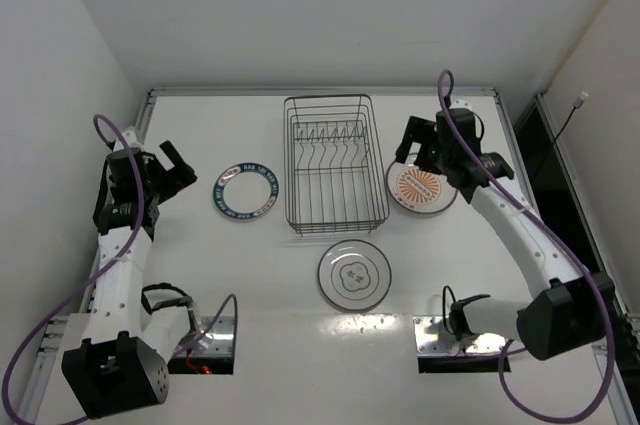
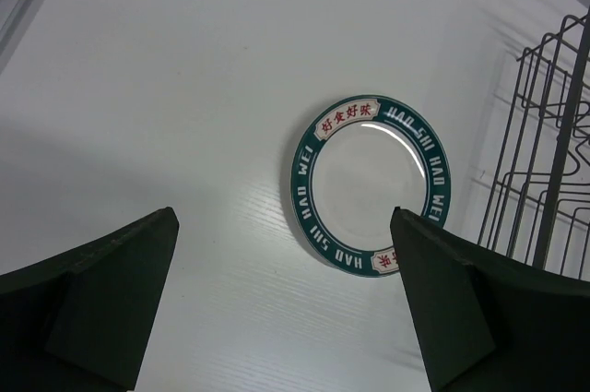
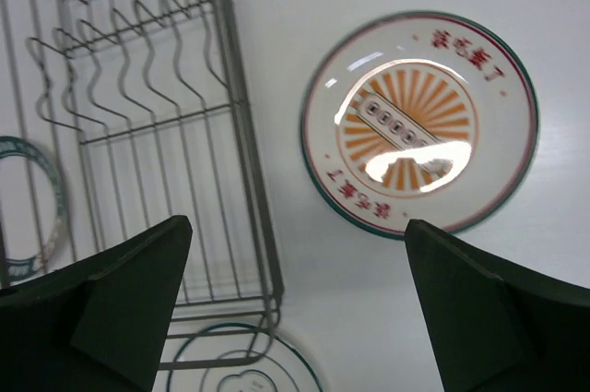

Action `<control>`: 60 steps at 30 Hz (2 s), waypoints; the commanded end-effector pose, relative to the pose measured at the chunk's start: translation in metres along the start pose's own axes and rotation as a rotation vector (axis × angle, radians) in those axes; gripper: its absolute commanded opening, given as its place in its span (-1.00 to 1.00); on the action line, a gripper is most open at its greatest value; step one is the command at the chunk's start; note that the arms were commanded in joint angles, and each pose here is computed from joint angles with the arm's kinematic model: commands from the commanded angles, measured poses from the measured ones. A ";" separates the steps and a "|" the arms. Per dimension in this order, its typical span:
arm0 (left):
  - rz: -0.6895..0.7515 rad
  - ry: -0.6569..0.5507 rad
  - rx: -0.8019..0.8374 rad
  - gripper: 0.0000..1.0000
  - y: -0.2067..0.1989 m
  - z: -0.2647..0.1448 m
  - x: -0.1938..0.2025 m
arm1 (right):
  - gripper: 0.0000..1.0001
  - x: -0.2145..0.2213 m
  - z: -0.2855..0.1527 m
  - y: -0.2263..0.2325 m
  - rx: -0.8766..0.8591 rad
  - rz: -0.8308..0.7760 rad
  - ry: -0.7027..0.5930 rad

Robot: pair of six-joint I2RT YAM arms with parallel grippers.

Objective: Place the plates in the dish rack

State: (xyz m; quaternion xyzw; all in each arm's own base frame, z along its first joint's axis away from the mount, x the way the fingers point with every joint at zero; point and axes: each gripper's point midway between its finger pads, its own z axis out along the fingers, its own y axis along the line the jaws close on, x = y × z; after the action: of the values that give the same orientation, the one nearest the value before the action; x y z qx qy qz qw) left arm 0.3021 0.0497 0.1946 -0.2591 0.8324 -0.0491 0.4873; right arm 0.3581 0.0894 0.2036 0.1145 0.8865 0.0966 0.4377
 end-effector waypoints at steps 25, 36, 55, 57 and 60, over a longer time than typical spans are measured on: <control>0.041 0.002 0.048 1.00 -0.011 -0.004 0.001 | 0.62 0.102 0.057 -0.185 0.079 0.836 0.305; 0.041 -0.002 0.039 1.00 -0.010 -0.003 0.000 | 0.13 0.122 0.098 -0.166 -0.001 0.857 0.452; 0.040 0.017 0.012 1.00 -0.004 -0.002 0.005 | -1.00 -0.002 0.044 -0.133 -0.078 0.598 0.087; 0.040 0.017 0.012 1.00 -0.004 -0.002 0.005 | -1.00 -0.032 0.022 -0.128 0.016 0.494 -0.014; 0.040 0.017 0.012 1.00 -0.004 -0.002 0.005 | -1.00 -0.071 -0.011 -0.108 0.072 0.376 -0.168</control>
State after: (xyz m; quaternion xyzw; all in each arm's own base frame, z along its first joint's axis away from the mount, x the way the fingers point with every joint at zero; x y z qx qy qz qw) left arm 0.2984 0.0431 0.1882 -0.2454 0.8444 -0.0507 0.4734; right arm 0.3718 -0.0296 0.1724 0.3358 0.8329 0.2060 0.3887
